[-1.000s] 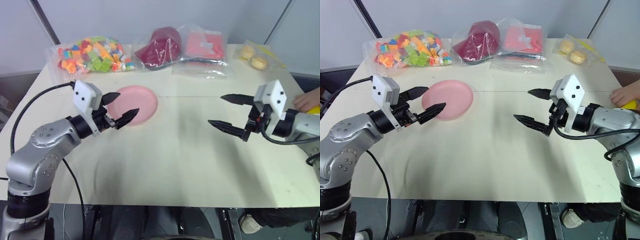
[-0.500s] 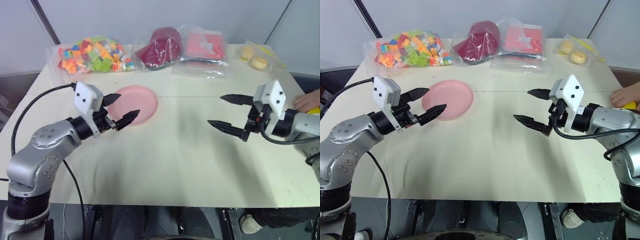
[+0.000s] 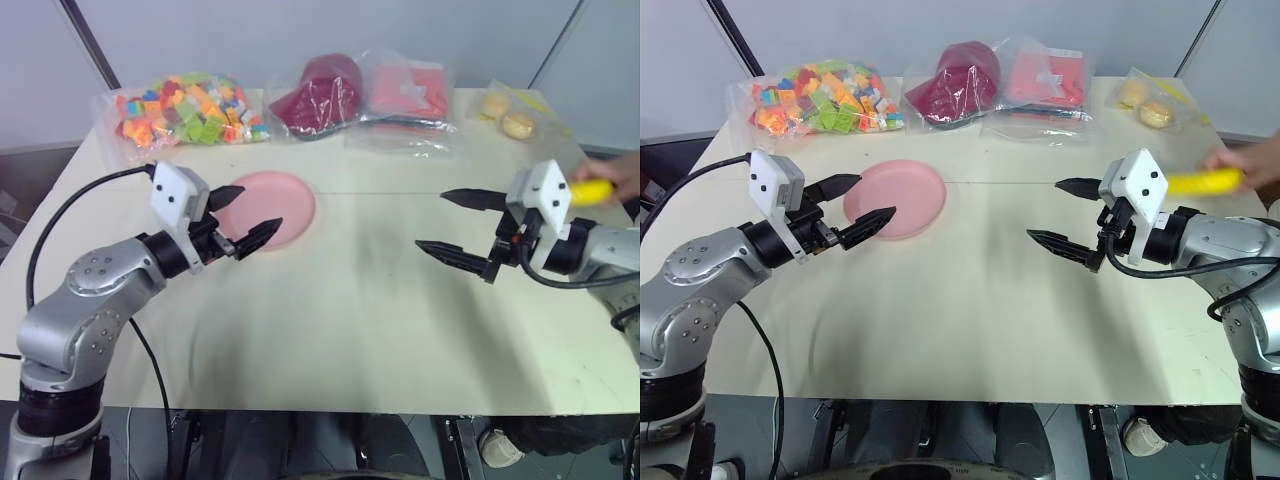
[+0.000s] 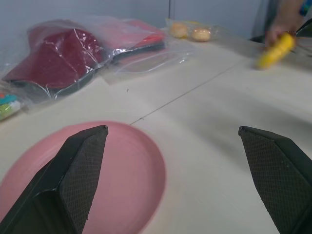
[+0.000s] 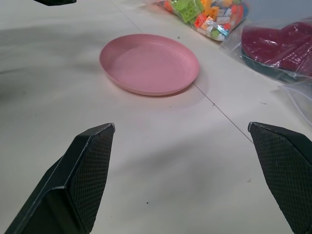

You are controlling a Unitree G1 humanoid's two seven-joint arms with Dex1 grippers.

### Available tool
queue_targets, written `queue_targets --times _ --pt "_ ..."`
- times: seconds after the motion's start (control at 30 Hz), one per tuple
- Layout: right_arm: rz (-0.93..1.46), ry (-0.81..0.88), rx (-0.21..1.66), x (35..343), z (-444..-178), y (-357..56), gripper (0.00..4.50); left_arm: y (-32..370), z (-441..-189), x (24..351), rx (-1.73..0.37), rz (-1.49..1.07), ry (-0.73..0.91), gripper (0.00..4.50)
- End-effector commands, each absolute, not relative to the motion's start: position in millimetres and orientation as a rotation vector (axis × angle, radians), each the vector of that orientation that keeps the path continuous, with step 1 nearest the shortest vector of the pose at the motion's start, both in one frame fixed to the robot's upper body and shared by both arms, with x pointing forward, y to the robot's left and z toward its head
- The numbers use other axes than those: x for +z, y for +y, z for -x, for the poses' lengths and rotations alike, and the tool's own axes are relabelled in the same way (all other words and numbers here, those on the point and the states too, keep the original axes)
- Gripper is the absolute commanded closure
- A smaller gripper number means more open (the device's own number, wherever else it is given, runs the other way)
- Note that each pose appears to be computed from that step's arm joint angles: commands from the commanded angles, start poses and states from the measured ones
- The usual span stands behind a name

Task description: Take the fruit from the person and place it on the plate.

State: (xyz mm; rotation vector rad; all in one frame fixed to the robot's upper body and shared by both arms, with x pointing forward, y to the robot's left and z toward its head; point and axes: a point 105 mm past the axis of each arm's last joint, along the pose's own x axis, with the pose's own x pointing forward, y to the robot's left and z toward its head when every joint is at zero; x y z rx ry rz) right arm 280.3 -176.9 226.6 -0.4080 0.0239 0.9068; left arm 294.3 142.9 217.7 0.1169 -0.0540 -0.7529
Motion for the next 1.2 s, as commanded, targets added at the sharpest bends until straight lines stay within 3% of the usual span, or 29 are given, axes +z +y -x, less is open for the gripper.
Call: queue_targets --times 0.03,0.43,0.73,1.2 --pt "0.435 -0.018 0.900 239 -279 -177 0.02 141 -290 227 -0.755 -0.138 -0.099 0.00" --pt "0.431 -0.016 0.900 237 -279 -176 0.02 150 -301 237 -0.675 -0.109 -0.134 0.00" --pt "0.433 -0.023 0.895 237 -281 -175 0.02 166 -339 261 -0.473 -0.197 -0.242 0.00" --pt "0.446 -0.049 0.883 238 -285 -172 0.02 125 -396 285 -0.559 -0.058 -0.331 0.00"
